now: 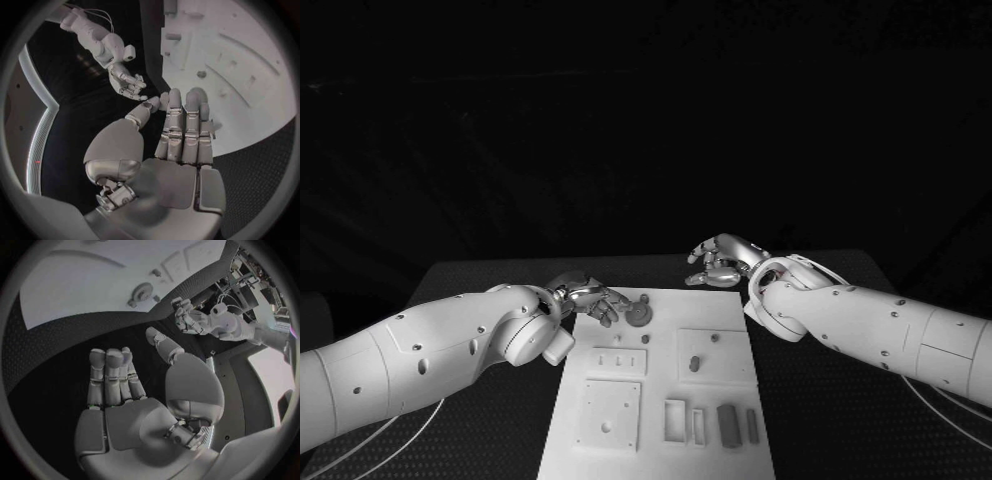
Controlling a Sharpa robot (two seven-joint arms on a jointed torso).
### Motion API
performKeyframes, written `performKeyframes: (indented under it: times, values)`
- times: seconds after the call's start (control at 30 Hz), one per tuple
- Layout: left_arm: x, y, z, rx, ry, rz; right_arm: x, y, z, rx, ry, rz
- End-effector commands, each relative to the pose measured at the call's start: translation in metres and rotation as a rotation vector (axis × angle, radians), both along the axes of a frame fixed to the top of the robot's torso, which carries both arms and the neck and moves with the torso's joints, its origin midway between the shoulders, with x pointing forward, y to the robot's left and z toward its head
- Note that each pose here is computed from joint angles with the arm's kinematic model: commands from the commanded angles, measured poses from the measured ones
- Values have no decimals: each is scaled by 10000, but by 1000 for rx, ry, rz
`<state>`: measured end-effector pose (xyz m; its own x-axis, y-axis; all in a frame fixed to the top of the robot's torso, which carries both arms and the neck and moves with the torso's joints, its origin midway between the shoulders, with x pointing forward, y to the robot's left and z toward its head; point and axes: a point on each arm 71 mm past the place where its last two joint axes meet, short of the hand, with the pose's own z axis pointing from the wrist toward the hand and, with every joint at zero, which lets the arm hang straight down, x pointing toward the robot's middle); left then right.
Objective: Assemble the parts on the task board
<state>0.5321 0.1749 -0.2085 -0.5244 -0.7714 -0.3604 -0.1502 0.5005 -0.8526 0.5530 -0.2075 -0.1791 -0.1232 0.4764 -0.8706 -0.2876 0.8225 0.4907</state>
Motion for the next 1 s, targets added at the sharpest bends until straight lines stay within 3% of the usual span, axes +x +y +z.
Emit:
performKeyframes:
  times: [0.03, 0.33, 0.43, 0.63, 1.0]
  values:
    - [-10, 21, -25, 138, -13, -41, 62, -100, 44, 110, 4, -34]
    - [-81, -8, -60, 266, -17, -89, 173, -248, 103, 151, 18, -85]
    - [-132, 38, -142, 308, 15, -92, 184, -276, 104, 154, 22, -93]
    - [-232, 41, -234, 383, 40, -120, 197, -293, 107, 155, 27, -95]
    - [-326, -36, -264, 449, -26, -132, 219, -285, 130, 189, 29, -92]
